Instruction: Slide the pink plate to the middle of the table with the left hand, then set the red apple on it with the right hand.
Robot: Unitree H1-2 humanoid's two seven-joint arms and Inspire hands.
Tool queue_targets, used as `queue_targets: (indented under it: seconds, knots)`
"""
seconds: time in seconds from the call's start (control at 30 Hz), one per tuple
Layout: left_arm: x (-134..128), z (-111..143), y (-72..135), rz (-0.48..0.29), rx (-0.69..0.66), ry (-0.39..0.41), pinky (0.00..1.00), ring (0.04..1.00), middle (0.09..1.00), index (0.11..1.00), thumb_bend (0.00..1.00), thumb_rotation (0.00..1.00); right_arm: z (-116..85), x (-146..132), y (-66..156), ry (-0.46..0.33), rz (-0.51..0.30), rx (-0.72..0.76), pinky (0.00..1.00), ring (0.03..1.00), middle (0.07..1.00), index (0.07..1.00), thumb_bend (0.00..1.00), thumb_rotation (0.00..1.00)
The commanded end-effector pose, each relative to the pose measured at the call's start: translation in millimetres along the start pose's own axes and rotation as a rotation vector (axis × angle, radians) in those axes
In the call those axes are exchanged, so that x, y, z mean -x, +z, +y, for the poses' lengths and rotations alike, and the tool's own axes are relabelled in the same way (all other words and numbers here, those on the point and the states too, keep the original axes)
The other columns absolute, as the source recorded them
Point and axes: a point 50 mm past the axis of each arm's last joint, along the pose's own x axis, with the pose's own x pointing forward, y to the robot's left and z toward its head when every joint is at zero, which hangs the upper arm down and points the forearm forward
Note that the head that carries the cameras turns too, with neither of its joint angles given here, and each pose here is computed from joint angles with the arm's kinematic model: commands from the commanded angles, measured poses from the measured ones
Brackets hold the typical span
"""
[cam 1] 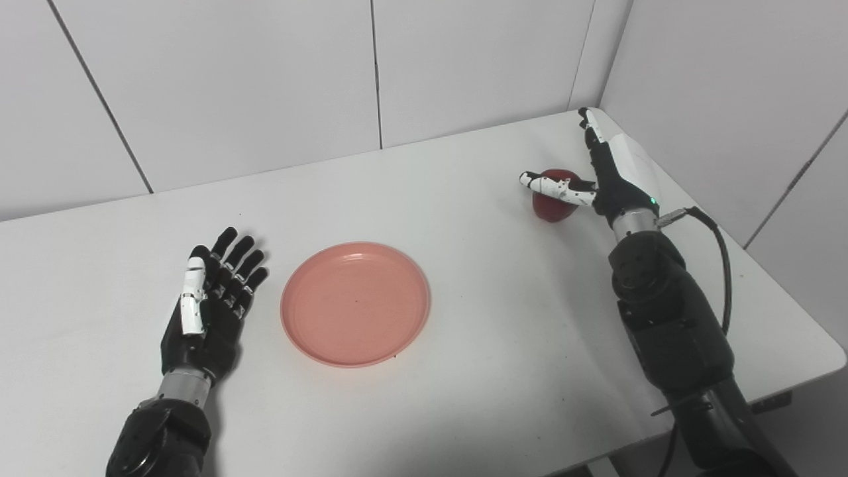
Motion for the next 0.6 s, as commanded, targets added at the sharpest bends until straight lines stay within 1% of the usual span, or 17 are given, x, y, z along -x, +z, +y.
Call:
queue_targets:
  seconds: [0.0, 0.17, 0.57]
  knots:
    - [2.8, 3.0, -7.8, 0.042, 0.001, 0.028, 0.94, 0.922, 0.925, 0.908, 0.38, 1.0, -16.4, -11.0, 14.0, -0.036, -0.044, 0.004, 0.81, 0.917, 0.956, 0.978, 1.0, 0.58]
    - [2.7, 2.7, -7.8, 0.043, 0.002, 0.029, 0.93, 0.92, 0.925, 0.91, 0.38, 1.0, -15.4, -13.3, 11.1, -0.022, -0.037, 0.019, 0.82, 0.928, 0.962, 0.983, 1.0, 0.59]
    - [3.5, 2.1, -7.1, 0.046, 0.001, 0.034, 0.92, 0.914, 0.916, 0.901, 0.38, 1.0, -13.9, -21.3, 7.3, -0.011, -0.013, 0.03, 0.82, 0.927, 0.966, 0.984, 1.0, 0.55]
